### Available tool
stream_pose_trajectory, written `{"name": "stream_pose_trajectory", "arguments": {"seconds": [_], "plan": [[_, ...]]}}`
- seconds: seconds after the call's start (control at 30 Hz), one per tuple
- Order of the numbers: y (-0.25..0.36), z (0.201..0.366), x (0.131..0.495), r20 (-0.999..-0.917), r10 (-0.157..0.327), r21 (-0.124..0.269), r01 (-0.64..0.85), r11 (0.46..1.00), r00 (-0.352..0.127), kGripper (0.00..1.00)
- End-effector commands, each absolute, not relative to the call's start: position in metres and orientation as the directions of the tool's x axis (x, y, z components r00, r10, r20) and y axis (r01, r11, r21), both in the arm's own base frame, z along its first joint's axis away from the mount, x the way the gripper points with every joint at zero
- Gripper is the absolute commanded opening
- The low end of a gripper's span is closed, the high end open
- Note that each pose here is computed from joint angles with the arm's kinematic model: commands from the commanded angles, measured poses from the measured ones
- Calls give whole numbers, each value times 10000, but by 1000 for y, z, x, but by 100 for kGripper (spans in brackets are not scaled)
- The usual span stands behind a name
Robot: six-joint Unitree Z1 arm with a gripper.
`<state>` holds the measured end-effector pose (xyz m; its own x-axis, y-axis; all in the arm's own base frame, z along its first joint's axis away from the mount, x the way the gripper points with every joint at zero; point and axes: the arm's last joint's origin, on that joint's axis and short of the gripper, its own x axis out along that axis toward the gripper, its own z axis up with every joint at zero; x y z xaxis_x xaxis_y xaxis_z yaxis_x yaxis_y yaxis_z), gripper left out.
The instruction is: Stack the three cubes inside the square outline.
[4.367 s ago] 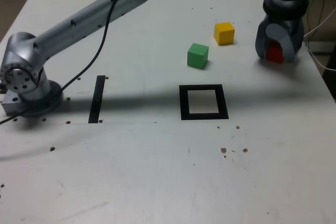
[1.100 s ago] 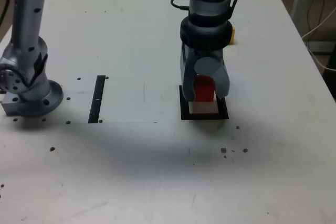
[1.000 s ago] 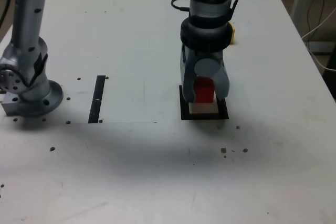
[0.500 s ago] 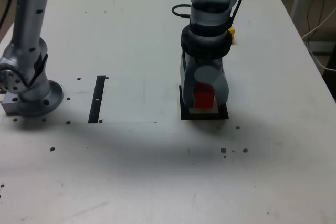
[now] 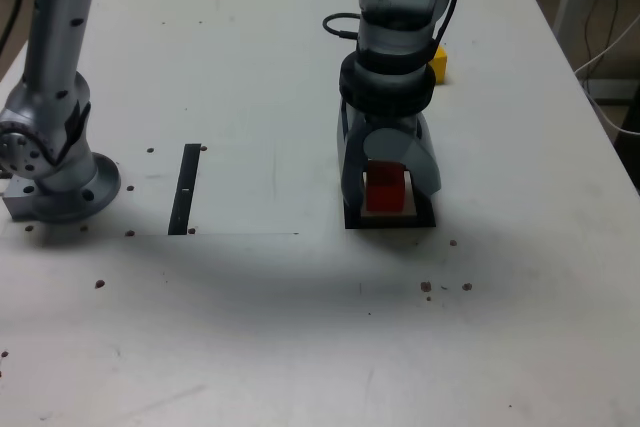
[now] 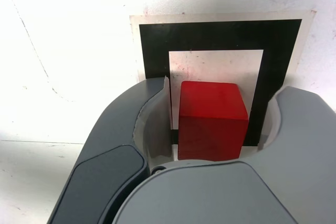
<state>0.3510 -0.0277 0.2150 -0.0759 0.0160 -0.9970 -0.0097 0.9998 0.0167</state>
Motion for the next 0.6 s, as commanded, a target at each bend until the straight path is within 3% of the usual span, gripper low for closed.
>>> {"name": "stream_pose_trajectory", "arguments": {"seconds": [0.0,0.57], "plan": [[-26,219,348,-9974,229,238,-118,9996,-688,99],[21,253,333,-9921,924,954,-311,9950,-850,99]]}}
